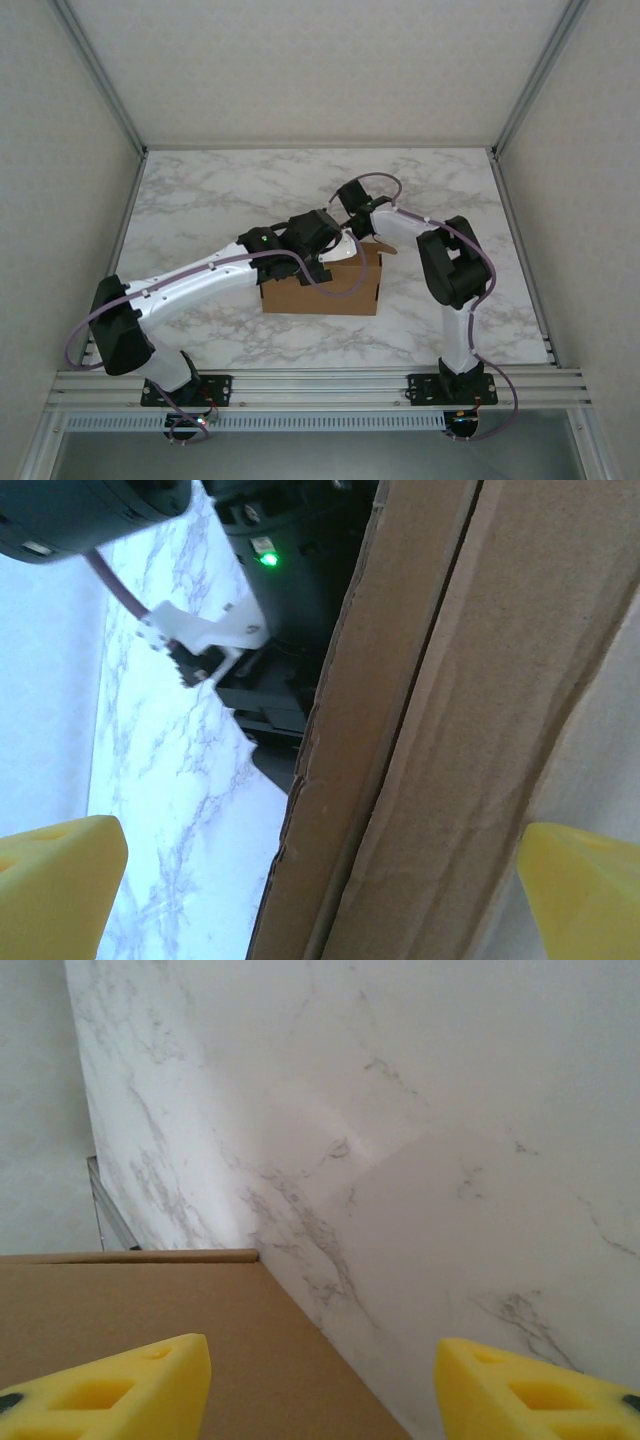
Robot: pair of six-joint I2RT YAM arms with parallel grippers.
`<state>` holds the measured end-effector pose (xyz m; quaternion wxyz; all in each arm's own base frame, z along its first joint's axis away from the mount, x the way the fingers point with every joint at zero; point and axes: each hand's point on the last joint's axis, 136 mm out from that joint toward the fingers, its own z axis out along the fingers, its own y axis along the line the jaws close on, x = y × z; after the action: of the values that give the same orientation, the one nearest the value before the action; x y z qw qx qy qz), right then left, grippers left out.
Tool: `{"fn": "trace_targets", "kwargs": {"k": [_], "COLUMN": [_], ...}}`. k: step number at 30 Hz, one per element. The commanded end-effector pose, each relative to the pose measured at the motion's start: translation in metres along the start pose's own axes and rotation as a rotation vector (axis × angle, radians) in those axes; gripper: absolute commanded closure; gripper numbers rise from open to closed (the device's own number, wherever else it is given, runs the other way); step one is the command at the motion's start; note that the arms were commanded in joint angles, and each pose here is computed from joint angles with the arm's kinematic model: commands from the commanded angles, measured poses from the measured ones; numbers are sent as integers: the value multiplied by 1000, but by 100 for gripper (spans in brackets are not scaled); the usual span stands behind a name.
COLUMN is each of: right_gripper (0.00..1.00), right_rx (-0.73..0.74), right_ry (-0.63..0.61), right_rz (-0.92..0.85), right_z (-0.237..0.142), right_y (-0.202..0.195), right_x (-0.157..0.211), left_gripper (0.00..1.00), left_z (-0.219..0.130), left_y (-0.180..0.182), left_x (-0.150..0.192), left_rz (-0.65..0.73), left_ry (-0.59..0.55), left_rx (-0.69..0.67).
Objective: Fold the paper box
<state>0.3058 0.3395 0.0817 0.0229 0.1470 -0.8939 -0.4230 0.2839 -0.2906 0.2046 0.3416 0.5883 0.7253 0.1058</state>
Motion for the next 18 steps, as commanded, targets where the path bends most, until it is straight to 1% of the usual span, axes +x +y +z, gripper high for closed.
{"fn": "trace_targets", "kwargs": {"k": [1,8,14,18], "right_gripper": [40,41,41,42], "right_rx": [-24,-9,15,3], "right_ry": [-20,-57,-75,-76], "right_rz": [-64,-104,-114,-119], "right_z": [-15,-28,-33,-32], "right_y": [18,25,25,27], "right_x": [7,13,14,17], "left_gripper": [0,1,0,0], "left_z": [-6,-49,-60,-51], "left_y": [-3,24,25,12], "left_x": [2,-28,-30,-22], "left_rz": [-22,-123,-162,-159], "left_ry": [-4,-157,-188,-164], "left_rx": [-30,-91,-98,-83]}}
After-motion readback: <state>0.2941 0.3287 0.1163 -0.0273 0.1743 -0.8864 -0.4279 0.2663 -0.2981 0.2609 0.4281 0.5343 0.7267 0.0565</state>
